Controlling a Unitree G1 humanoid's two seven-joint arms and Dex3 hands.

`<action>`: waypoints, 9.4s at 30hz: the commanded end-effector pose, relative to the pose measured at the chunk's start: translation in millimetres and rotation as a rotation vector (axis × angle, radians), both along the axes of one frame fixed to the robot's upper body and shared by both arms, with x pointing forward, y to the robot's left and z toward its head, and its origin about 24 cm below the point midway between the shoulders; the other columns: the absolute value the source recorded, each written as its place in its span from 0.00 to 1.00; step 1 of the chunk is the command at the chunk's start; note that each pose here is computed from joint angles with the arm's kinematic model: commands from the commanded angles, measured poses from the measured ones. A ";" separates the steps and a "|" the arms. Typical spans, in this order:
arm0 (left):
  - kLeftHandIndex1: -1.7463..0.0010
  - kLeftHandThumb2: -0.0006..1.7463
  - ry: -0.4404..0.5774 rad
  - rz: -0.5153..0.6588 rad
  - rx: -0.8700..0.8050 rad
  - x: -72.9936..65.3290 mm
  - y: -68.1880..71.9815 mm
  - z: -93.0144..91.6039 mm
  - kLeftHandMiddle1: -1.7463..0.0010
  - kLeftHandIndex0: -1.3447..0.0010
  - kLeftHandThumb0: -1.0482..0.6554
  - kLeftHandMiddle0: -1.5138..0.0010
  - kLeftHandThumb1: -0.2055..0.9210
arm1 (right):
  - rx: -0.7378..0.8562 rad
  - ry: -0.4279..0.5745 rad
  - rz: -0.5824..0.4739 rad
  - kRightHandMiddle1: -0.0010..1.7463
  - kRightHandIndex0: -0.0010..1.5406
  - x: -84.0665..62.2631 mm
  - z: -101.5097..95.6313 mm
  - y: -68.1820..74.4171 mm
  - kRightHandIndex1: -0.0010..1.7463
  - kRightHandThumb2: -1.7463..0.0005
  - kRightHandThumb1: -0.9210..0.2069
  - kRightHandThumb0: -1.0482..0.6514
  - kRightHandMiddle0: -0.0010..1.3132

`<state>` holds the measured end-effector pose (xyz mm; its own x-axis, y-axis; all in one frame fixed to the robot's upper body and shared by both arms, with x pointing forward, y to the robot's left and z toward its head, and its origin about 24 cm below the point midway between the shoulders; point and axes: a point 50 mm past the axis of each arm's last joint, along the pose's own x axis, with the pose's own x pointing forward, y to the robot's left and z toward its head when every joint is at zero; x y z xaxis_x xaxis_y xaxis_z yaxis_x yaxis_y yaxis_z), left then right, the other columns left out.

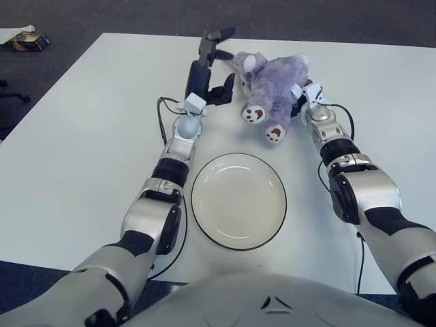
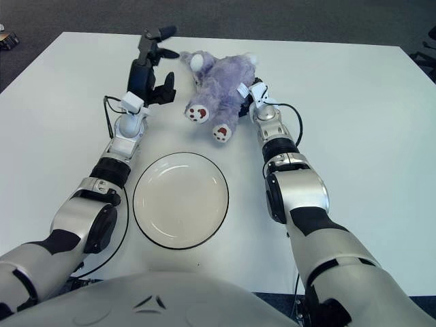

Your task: Put the doll into the plate.

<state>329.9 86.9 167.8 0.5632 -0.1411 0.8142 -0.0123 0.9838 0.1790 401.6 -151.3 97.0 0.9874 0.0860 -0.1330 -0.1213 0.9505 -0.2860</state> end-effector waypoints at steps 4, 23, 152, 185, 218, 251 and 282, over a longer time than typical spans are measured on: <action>0.67 0.49 -0.285 0.173 -0.087 -12.1 19.4 14.6 0.45 1.00 0.16 0.95 1.00 | 0.112 0.223 -0.003 1.00 0.55 -7.0 -26.2 -2.9 0.93 0.10 0.76 0.62 0.43; 0.29 0.49 -0.328 0.366 -0.299 -0.3 33.0 8.0 0.43 1.00 0.27 0.82 0.99 | 0.186 0.295 0.041 1.00 0.55 -6.5 -23.4 2.5 0.95 0.09 0.77 0.62 0.44; 1.00 0.20 0.273 -0.011 0.724 15.0 -19.0 -54.6 1.00 1.00 0.02 1.00 0.78 | 0.408 0.631 0.225 1.00 0.24 -34.1 39.9 9.3 1.00 0.37 0.37 0.62 0.26; 1.00 0.33 0.161 0.365 0.567 23.5 -30.4 -66.9 0.89 1.00 0.06 0.99 0.63 | 0.463 0.593 0.317 1.00 0.60 -46.3 42.1 3.5 0.76 0.18 0.73 0.62 0.46; 0.98 0.44 0.028 0.447 0.580 25.5 -48.4 -60.9 0.83 1.00 0.14 1.00 0.58 | 0.503 0.724 0.366 1.00 0.32 -72.3 43.1 3.8 0.96 0.31 0.45 0.62 0.30; 0.71 0.45 -0.094 0.197 0.661 16.6 -58.1 -54.7 0.66 1.00 0.22 1.00 0.65 | 0.480 0.721 0.438 1.00 0.45 -72.8 38.7 0.0 0.81 0.37 0.44 0.62 0.27; 0.02 0.75 0.072 0.175 0.790 27.7 -57.0 -59.1 0.00 0.77 0.65 0.60 0.48 | 0.454 0.708 0.493 1.00 0.29 -84.3 44.4 3.2 1.00 0.29 0.47 0.62 0.33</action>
<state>354.0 29.0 105.6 0.6634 -0.5751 0.4787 -0.0977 0.5677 0.8174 322.5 -148.5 131.2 0.5223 0.6311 -0.5735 -0.5205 0.7686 0.3719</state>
